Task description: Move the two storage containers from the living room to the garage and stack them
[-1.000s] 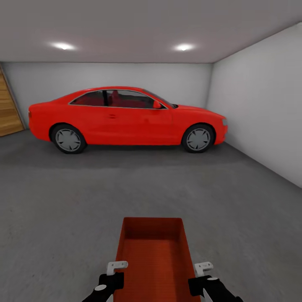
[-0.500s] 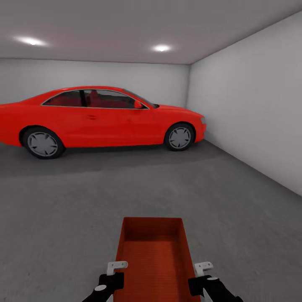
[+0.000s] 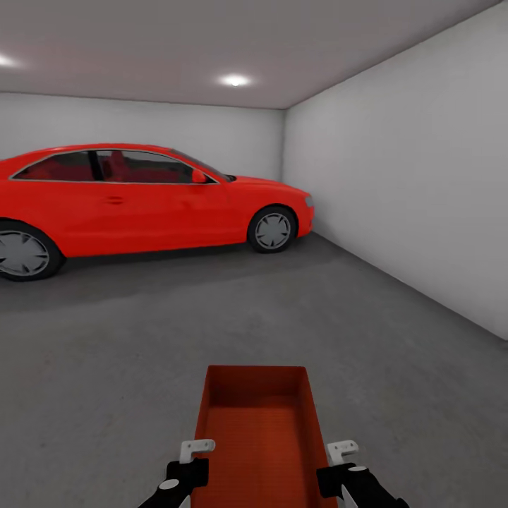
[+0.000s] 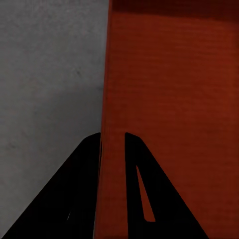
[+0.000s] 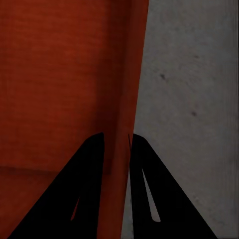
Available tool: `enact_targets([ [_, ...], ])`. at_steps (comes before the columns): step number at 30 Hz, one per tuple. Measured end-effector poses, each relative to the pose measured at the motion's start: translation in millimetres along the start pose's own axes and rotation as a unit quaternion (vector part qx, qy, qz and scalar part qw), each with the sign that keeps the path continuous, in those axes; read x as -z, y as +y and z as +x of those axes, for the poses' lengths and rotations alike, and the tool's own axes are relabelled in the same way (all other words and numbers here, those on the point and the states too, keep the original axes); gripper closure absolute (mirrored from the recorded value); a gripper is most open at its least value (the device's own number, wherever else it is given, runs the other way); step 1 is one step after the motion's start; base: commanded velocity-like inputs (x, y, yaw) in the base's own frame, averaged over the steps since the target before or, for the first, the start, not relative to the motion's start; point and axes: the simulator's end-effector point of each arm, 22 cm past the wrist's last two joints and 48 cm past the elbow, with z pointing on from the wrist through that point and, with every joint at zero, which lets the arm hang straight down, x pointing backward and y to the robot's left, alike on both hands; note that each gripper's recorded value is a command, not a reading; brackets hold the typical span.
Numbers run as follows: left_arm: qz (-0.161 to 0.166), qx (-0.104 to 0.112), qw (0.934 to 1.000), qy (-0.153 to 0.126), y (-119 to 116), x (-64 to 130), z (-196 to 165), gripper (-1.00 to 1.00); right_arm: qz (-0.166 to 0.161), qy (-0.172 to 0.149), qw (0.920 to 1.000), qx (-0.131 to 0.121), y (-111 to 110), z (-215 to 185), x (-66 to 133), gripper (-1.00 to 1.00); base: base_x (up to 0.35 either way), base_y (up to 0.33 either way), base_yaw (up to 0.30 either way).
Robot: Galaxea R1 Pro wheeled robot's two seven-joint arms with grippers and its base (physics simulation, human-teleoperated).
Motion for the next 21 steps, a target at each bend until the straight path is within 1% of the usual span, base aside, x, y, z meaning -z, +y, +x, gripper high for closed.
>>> enact_targets([
  [21,0.000,0.000,1.0000,0.000,-0.1,0.0,0.0,1.00,0.000,0.000,1.0000,0.000,-0.1,0.2,0.0,1.00,0.084,0.000,-0.285],
])
